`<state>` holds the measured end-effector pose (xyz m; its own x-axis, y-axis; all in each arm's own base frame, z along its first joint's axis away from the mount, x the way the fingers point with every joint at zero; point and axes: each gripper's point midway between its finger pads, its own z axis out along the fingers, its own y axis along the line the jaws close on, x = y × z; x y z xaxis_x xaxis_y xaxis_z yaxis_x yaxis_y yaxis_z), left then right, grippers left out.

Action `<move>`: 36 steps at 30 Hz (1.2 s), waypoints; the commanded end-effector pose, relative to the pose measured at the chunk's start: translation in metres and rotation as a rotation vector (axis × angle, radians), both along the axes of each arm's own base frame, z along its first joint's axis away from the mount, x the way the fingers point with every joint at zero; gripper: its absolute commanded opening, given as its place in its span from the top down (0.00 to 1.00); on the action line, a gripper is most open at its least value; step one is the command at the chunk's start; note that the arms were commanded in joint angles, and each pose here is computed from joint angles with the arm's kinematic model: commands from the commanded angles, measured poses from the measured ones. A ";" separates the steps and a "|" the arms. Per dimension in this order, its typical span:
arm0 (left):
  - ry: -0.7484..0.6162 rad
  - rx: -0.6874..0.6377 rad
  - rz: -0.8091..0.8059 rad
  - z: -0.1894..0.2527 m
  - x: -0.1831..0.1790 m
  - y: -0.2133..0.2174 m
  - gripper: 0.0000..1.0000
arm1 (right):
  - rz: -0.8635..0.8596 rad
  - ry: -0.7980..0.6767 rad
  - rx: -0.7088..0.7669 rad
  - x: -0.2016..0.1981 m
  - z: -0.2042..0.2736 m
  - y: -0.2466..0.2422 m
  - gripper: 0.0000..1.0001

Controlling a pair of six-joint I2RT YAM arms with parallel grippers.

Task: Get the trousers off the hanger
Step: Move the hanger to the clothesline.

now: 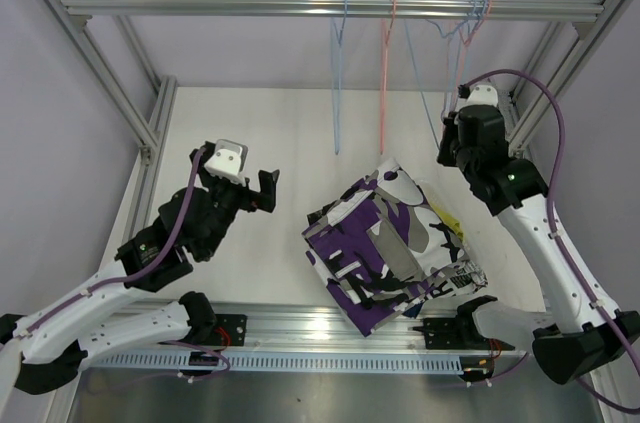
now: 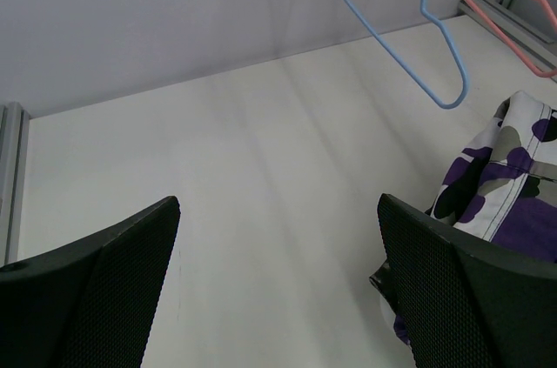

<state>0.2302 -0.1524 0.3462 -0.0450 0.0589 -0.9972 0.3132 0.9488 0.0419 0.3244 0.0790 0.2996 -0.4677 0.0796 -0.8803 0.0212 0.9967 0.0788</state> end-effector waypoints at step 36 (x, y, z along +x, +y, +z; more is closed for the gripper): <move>-0.046 -0.048 -0.006 0.016 -0.006 0.010 0.01 | 0.209 -0.001 -0.100 0.012 -0.003 0.157 1.00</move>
<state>0.2237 -0.1425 0.3576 -0.0176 0.0174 -0.9997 0.3125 0.9499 0.0111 0.3386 0.2251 0.2867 -0.4761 -0.0972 -0.8740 -0.1617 0.9866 -0.0216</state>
